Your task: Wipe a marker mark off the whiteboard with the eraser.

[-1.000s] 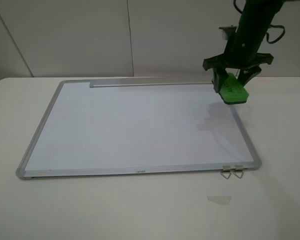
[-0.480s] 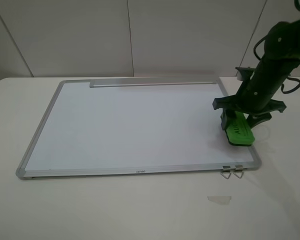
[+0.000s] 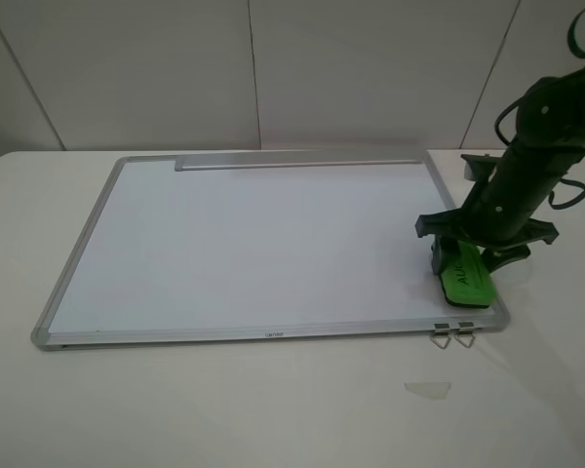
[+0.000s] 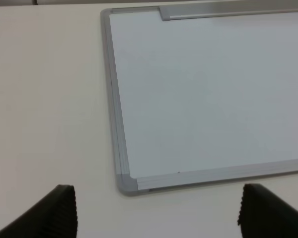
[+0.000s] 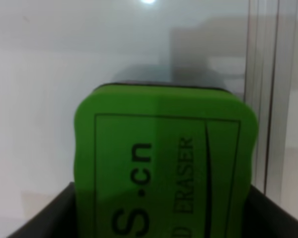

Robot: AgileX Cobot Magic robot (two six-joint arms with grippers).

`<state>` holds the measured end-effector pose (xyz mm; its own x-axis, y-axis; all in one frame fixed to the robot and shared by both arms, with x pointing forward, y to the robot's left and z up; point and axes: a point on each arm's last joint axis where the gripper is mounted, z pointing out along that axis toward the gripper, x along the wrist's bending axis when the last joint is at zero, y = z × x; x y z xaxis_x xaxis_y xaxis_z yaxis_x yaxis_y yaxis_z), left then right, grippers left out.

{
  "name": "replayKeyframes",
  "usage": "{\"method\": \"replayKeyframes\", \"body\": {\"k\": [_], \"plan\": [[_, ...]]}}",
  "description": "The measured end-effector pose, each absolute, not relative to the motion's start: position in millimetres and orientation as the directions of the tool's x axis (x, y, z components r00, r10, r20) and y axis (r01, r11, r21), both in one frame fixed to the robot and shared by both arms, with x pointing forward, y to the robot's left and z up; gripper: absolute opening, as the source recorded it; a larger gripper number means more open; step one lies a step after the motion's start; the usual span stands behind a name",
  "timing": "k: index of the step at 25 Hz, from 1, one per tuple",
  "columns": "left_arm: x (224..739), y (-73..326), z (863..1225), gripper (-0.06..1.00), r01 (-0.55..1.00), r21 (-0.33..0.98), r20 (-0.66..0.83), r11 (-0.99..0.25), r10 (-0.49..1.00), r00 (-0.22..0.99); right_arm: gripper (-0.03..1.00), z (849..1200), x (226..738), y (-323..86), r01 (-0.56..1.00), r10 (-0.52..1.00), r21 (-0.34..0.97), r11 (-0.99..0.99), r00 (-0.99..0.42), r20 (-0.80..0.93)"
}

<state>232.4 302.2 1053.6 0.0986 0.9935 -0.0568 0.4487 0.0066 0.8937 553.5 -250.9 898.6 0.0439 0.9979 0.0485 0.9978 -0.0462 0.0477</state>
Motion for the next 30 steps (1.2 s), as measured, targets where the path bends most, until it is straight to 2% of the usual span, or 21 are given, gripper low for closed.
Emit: {"method": "replayKeyframes", "body": {"k": [3, 5, 10, 14, 16, 21, 26, 30], "plan": [[232.4, 302.2, 1053.6, 0.68, 0.449, 0.894, -0.057, 0.007, 0.994, 0.099, 0.74, 898.5, 552.2, -250.7, 0.999, 0.998, 0.035, -0.041, 0.039, 0.044], [232.4, 302.2, 1053.6, 0.68, 0.449, 0.894, -0.057, 0.007, 0.994, 0.099, 0.8, 898.5, 550.5, -251.0, 0.999, 0.999, 0.016, -0.038, 0.038, 0.04], [232.4, 302.2, 1053.6, 0.68, 0.449, 0.894, -0.057, 0.007, 0.994, 0.099, 0.82, 905.3, 541.3, -252.0, 0.998, 0.999, -0.061, -0.01, 0.012, 0.03], [232.4, 302.2, 1053.6, 0.68, 0.449, 0.894, -0.057, 0.007, 0.994, 0.099, 0.83, 917.7, 522.8, -253.7, 0.973, 0.998, -0.226, 0.056, -0.051, 0.03], [232.4, 302.2, 1053.6, 0.68, 0.449, 0.894, -0.057, 0.007, 0.994, 0.099, 0.83, 926.7, 513.9, -254.5, 0.962, 0.997, -0.263, 0.069, -0.061, 0.036], [232.4, 302.2, 1053.6, 0.68, 0.449, 0.894, -0.057, 0.007, 0.994, 0.099, 0.83, 952.2, 482.7, -258.2, 0.974, 0.997, -0.218, 0.07, -0.061, 0.046], [232.4, 302.2, 1053.6, 0.68, 0.449, 0.894, -0.057, 0.007, 0.994, 0.099, 0.83, 974.1, 435.6, -264.5, 0.994, 0.996, -0.09, 0.068, -0.063, 0.06], [232.4, 302.2, 1053.6, 0.68, 0.449, 0.894, -0.057, 0.007, 0.994, 0.099, 0.83, 978.8, 403.5, -269.4, 0.998, 0.996, -0.001, 0.07, -0.069, 0.063]]}}
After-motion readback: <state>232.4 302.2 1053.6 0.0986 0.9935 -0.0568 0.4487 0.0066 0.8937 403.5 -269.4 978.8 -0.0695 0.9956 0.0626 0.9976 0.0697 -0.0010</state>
